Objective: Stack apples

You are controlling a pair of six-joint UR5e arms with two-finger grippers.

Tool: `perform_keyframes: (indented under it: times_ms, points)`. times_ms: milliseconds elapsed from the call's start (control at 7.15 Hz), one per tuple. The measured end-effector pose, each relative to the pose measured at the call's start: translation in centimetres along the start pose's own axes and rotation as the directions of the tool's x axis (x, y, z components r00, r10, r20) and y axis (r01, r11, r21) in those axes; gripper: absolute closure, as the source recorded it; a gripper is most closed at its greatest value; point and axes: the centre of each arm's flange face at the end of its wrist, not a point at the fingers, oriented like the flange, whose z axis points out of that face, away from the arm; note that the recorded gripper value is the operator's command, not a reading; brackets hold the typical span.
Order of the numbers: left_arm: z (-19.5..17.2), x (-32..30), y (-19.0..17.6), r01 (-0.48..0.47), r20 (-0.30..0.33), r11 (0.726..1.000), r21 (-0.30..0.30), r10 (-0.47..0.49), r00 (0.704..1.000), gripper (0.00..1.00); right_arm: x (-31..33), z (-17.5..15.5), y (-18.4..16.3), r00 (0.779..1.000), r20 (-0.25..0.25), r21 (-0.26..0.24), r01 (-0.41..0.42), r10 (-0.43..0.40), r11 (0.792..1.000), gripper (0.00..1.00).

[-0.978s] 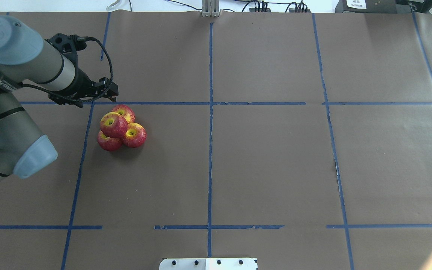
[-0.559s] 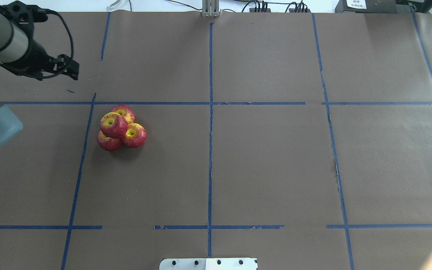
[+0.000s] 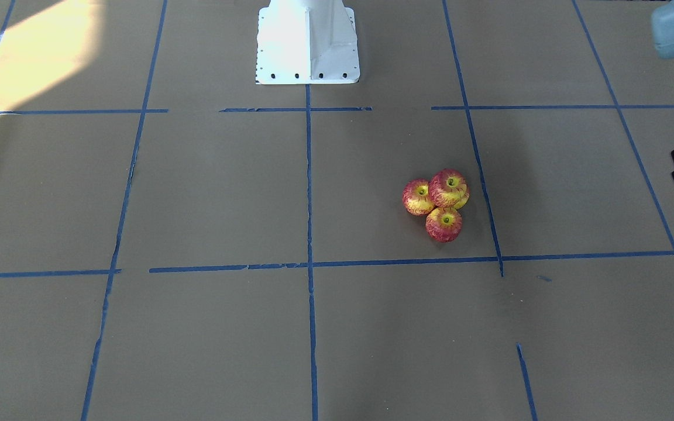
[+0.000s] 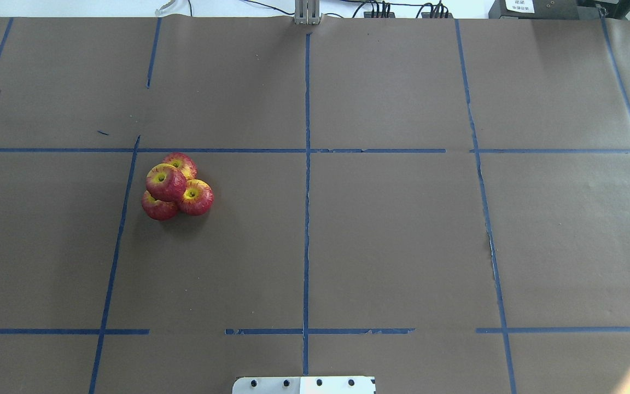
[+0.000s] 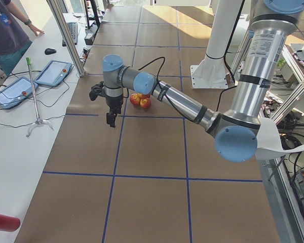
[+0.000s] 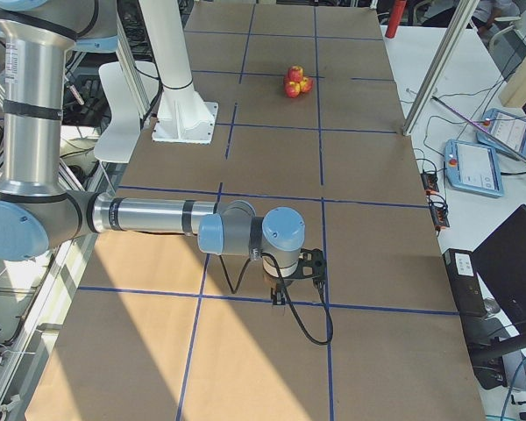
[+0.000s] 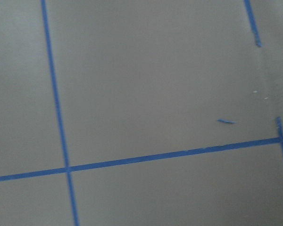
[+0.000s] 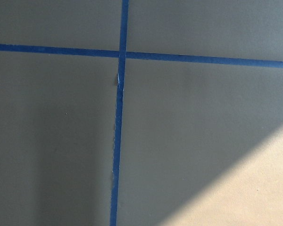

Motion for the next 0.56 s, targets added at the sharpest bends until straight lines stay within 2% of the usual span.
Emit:
perform_keyframes:
  times_ms: [140,280,559]
  points:
    - [1.5,-5.8,3.4,0.033,-0.025,0.998,-0.044,-0.034,0.999,0.0,0.0,0.0,0.0,1.0,0.0,0.0,0.0,0.0,1.0,0.0]
    - [3.5,-9.3,6.0,0.025,-0.047,0.996,-0.082,-0.029,0.998,0.0,0.0,0.0,0.0,1.0,0.0,0.0,0.0,0.0,1.0,0.0]
    - [5.8,-12.4,9.7,0.027,-0.133,0.993,-0.118,-0.043,0.99,0.0,0.0,0.0,0.0,1.0,0.0,0.0,0.0,0.0,1.0,0.0]
